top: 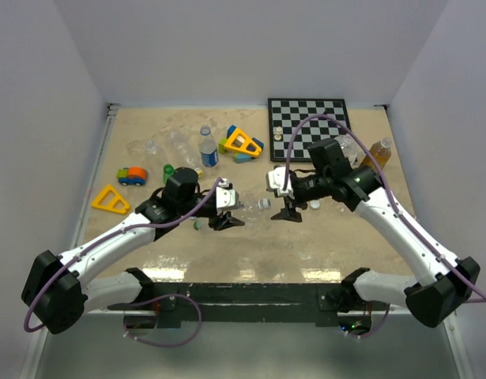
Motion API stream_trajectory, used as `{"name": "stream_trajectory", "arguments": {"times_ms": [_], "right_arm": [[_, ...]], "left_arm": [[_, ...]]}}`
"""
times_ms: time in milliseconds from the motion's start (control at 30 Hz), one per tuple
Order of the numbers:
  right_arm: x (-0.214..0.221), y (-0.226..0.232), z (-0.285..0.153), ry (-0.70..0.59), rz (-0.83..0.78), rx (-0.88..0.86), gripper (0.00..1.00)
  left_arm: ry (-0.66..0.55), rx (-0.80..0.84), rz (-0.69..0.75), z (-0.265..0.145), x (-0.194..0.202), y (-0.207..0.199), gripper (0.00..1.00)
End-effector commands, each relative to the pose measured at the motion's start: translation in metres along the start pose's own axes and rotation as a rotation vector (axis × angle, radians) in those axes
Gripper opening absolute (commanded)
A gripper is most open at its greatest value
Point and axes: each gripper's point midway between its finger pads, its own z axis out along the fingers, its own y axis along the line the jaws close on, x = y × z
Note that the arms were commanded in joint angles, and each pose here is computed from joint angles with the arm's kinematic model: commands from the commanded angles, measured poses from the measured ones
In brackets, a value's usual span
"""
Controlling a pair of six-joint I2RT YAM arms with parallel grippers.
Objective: Unscrew the bottle caps
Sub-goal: Unscrew the bottle cap from the plastic bottle.
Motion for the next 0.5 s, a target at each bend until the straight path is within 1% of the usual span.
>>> {"name": "stream_trajectory", "arguments": {"times_ms": [0,33,67,167,267,467], "right_arm": [[-0.032,0.006,-0.022,-0.119,0.273,0.094,0.85],[-0.032,0.005,-0.022,-0.136,0.355,0.120,0.98],[-0.032,0.004,-0.021,-0.148,0.441,0.140,0.98],[-0.031,0.007,-0.014,-0.171,0.544,0.120,0.98],[-0.032,0.003,-0.008,-0.204,0.593,0.107,0.98],[-0.024,-0.002,-0.002,-0.205,0.638,0.100,0.98]], "left_arm": [[-0.054,0.019,0.050,0.002,-0.016,0.000,0.00],[-0.055,0.020,0.050,0.001,-0.016,0.000,0.00],[-0.055,0.020,0.050,0.001,-0.016,0.000,0.00],[-0.055,0.019,0.048,0.001,-0.016,0.000,0.00],[-0.053,0.017,0.048,0.001,-0.015,0.000,0.00],[-0.053,0.013,0.051,0.001,-0.015,0.001,0.00]]}}
